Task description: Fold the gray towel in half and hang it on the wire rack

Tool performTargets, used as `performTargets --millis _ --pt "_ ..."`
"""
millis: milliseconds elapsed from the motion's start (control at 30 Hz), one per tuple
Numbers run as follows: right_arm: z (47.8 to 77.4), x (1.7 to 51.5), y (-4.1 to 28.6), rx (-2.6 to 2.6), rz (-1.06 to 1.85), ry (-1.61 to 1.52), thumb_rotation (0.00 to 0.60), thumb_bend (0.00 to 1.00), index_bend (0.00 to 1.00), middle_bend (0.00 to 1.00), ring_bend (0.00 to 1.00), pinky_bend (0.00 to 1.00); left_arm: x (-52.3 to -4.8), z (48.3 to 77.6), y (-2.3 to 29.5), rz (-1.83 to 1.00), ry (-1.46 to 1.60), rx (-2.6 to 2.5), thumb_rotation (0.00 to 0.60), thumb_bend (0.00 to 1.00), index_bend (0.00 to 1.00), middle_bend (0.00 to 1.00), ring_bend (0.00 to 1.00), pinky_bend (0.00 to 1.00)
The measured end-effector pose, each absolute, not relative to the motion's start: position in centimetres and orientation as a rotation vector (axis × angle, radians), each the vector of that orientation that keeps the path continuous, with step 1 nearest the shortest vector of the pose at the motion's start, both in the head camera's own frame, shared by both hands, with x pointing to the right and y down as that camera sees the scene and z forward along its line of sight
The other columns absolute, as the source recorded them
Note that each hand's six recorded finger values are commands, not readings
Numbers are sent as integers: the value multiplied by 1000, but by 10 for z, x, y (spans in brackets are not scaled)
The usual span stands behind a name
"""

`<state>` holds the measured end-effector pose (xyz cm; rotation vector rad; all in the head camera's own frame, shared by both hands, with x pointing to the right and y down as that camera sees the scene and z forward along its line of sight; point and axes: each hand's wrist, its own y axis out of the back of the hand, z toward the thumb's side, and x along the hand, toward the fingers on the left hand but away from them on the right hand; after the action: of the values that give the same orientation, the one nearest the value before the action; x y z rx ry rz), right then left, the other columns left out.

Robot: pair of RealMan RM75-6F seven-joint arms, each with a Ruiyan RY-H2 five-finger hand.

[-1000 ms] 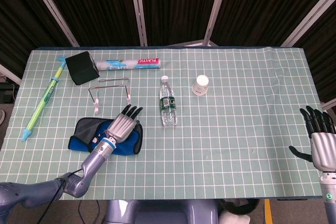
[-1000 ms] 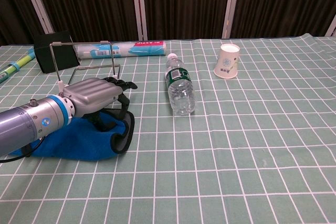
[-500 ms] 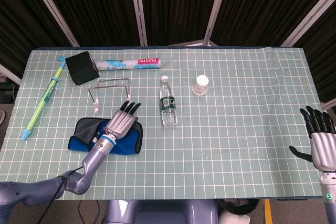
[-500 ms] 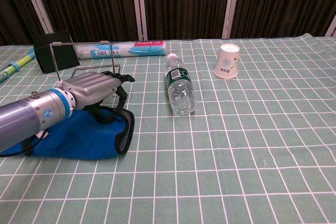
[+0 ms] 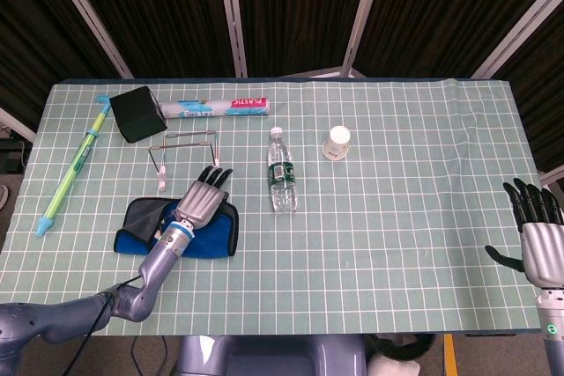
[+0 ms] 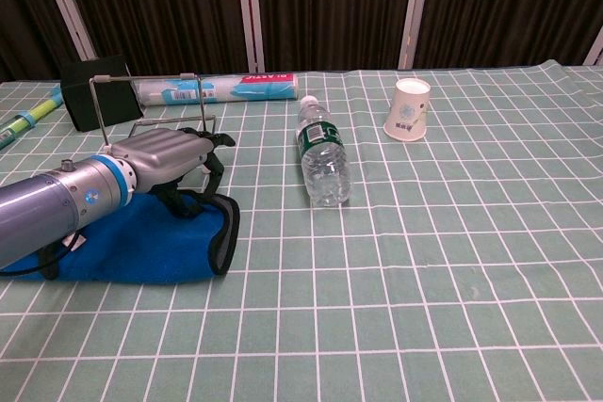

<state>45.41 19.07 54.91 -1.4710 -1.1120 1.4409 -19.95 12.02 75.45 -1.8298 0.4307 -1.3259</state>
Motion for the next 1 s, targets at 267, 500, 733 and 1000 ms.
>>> performTargets --millis 267,500,733,1000 --pt "550 454 191 -1474 1443 -1108 600 0 0 0 0 0 -202 754 119 -1333 450 -1837 600 460 13 0 0 0" --pt "549 453 191 -1479 1436 -1108 600 0 0 0 0 0 -209 747 118 -1318 472 -1863 600 459 0 0 0 0" --pt "545 450 193 -1486 1416 -1111 600 0 0 0 0 0 -222 725 131 -1260 443 -1951 600 459 0 0 0 0" --pt "543 447 196 -1507 1401 -1106 600 0 0 0 0 0 -264 693 151 -1208 411 -1955 600 460 100 0 0 0"
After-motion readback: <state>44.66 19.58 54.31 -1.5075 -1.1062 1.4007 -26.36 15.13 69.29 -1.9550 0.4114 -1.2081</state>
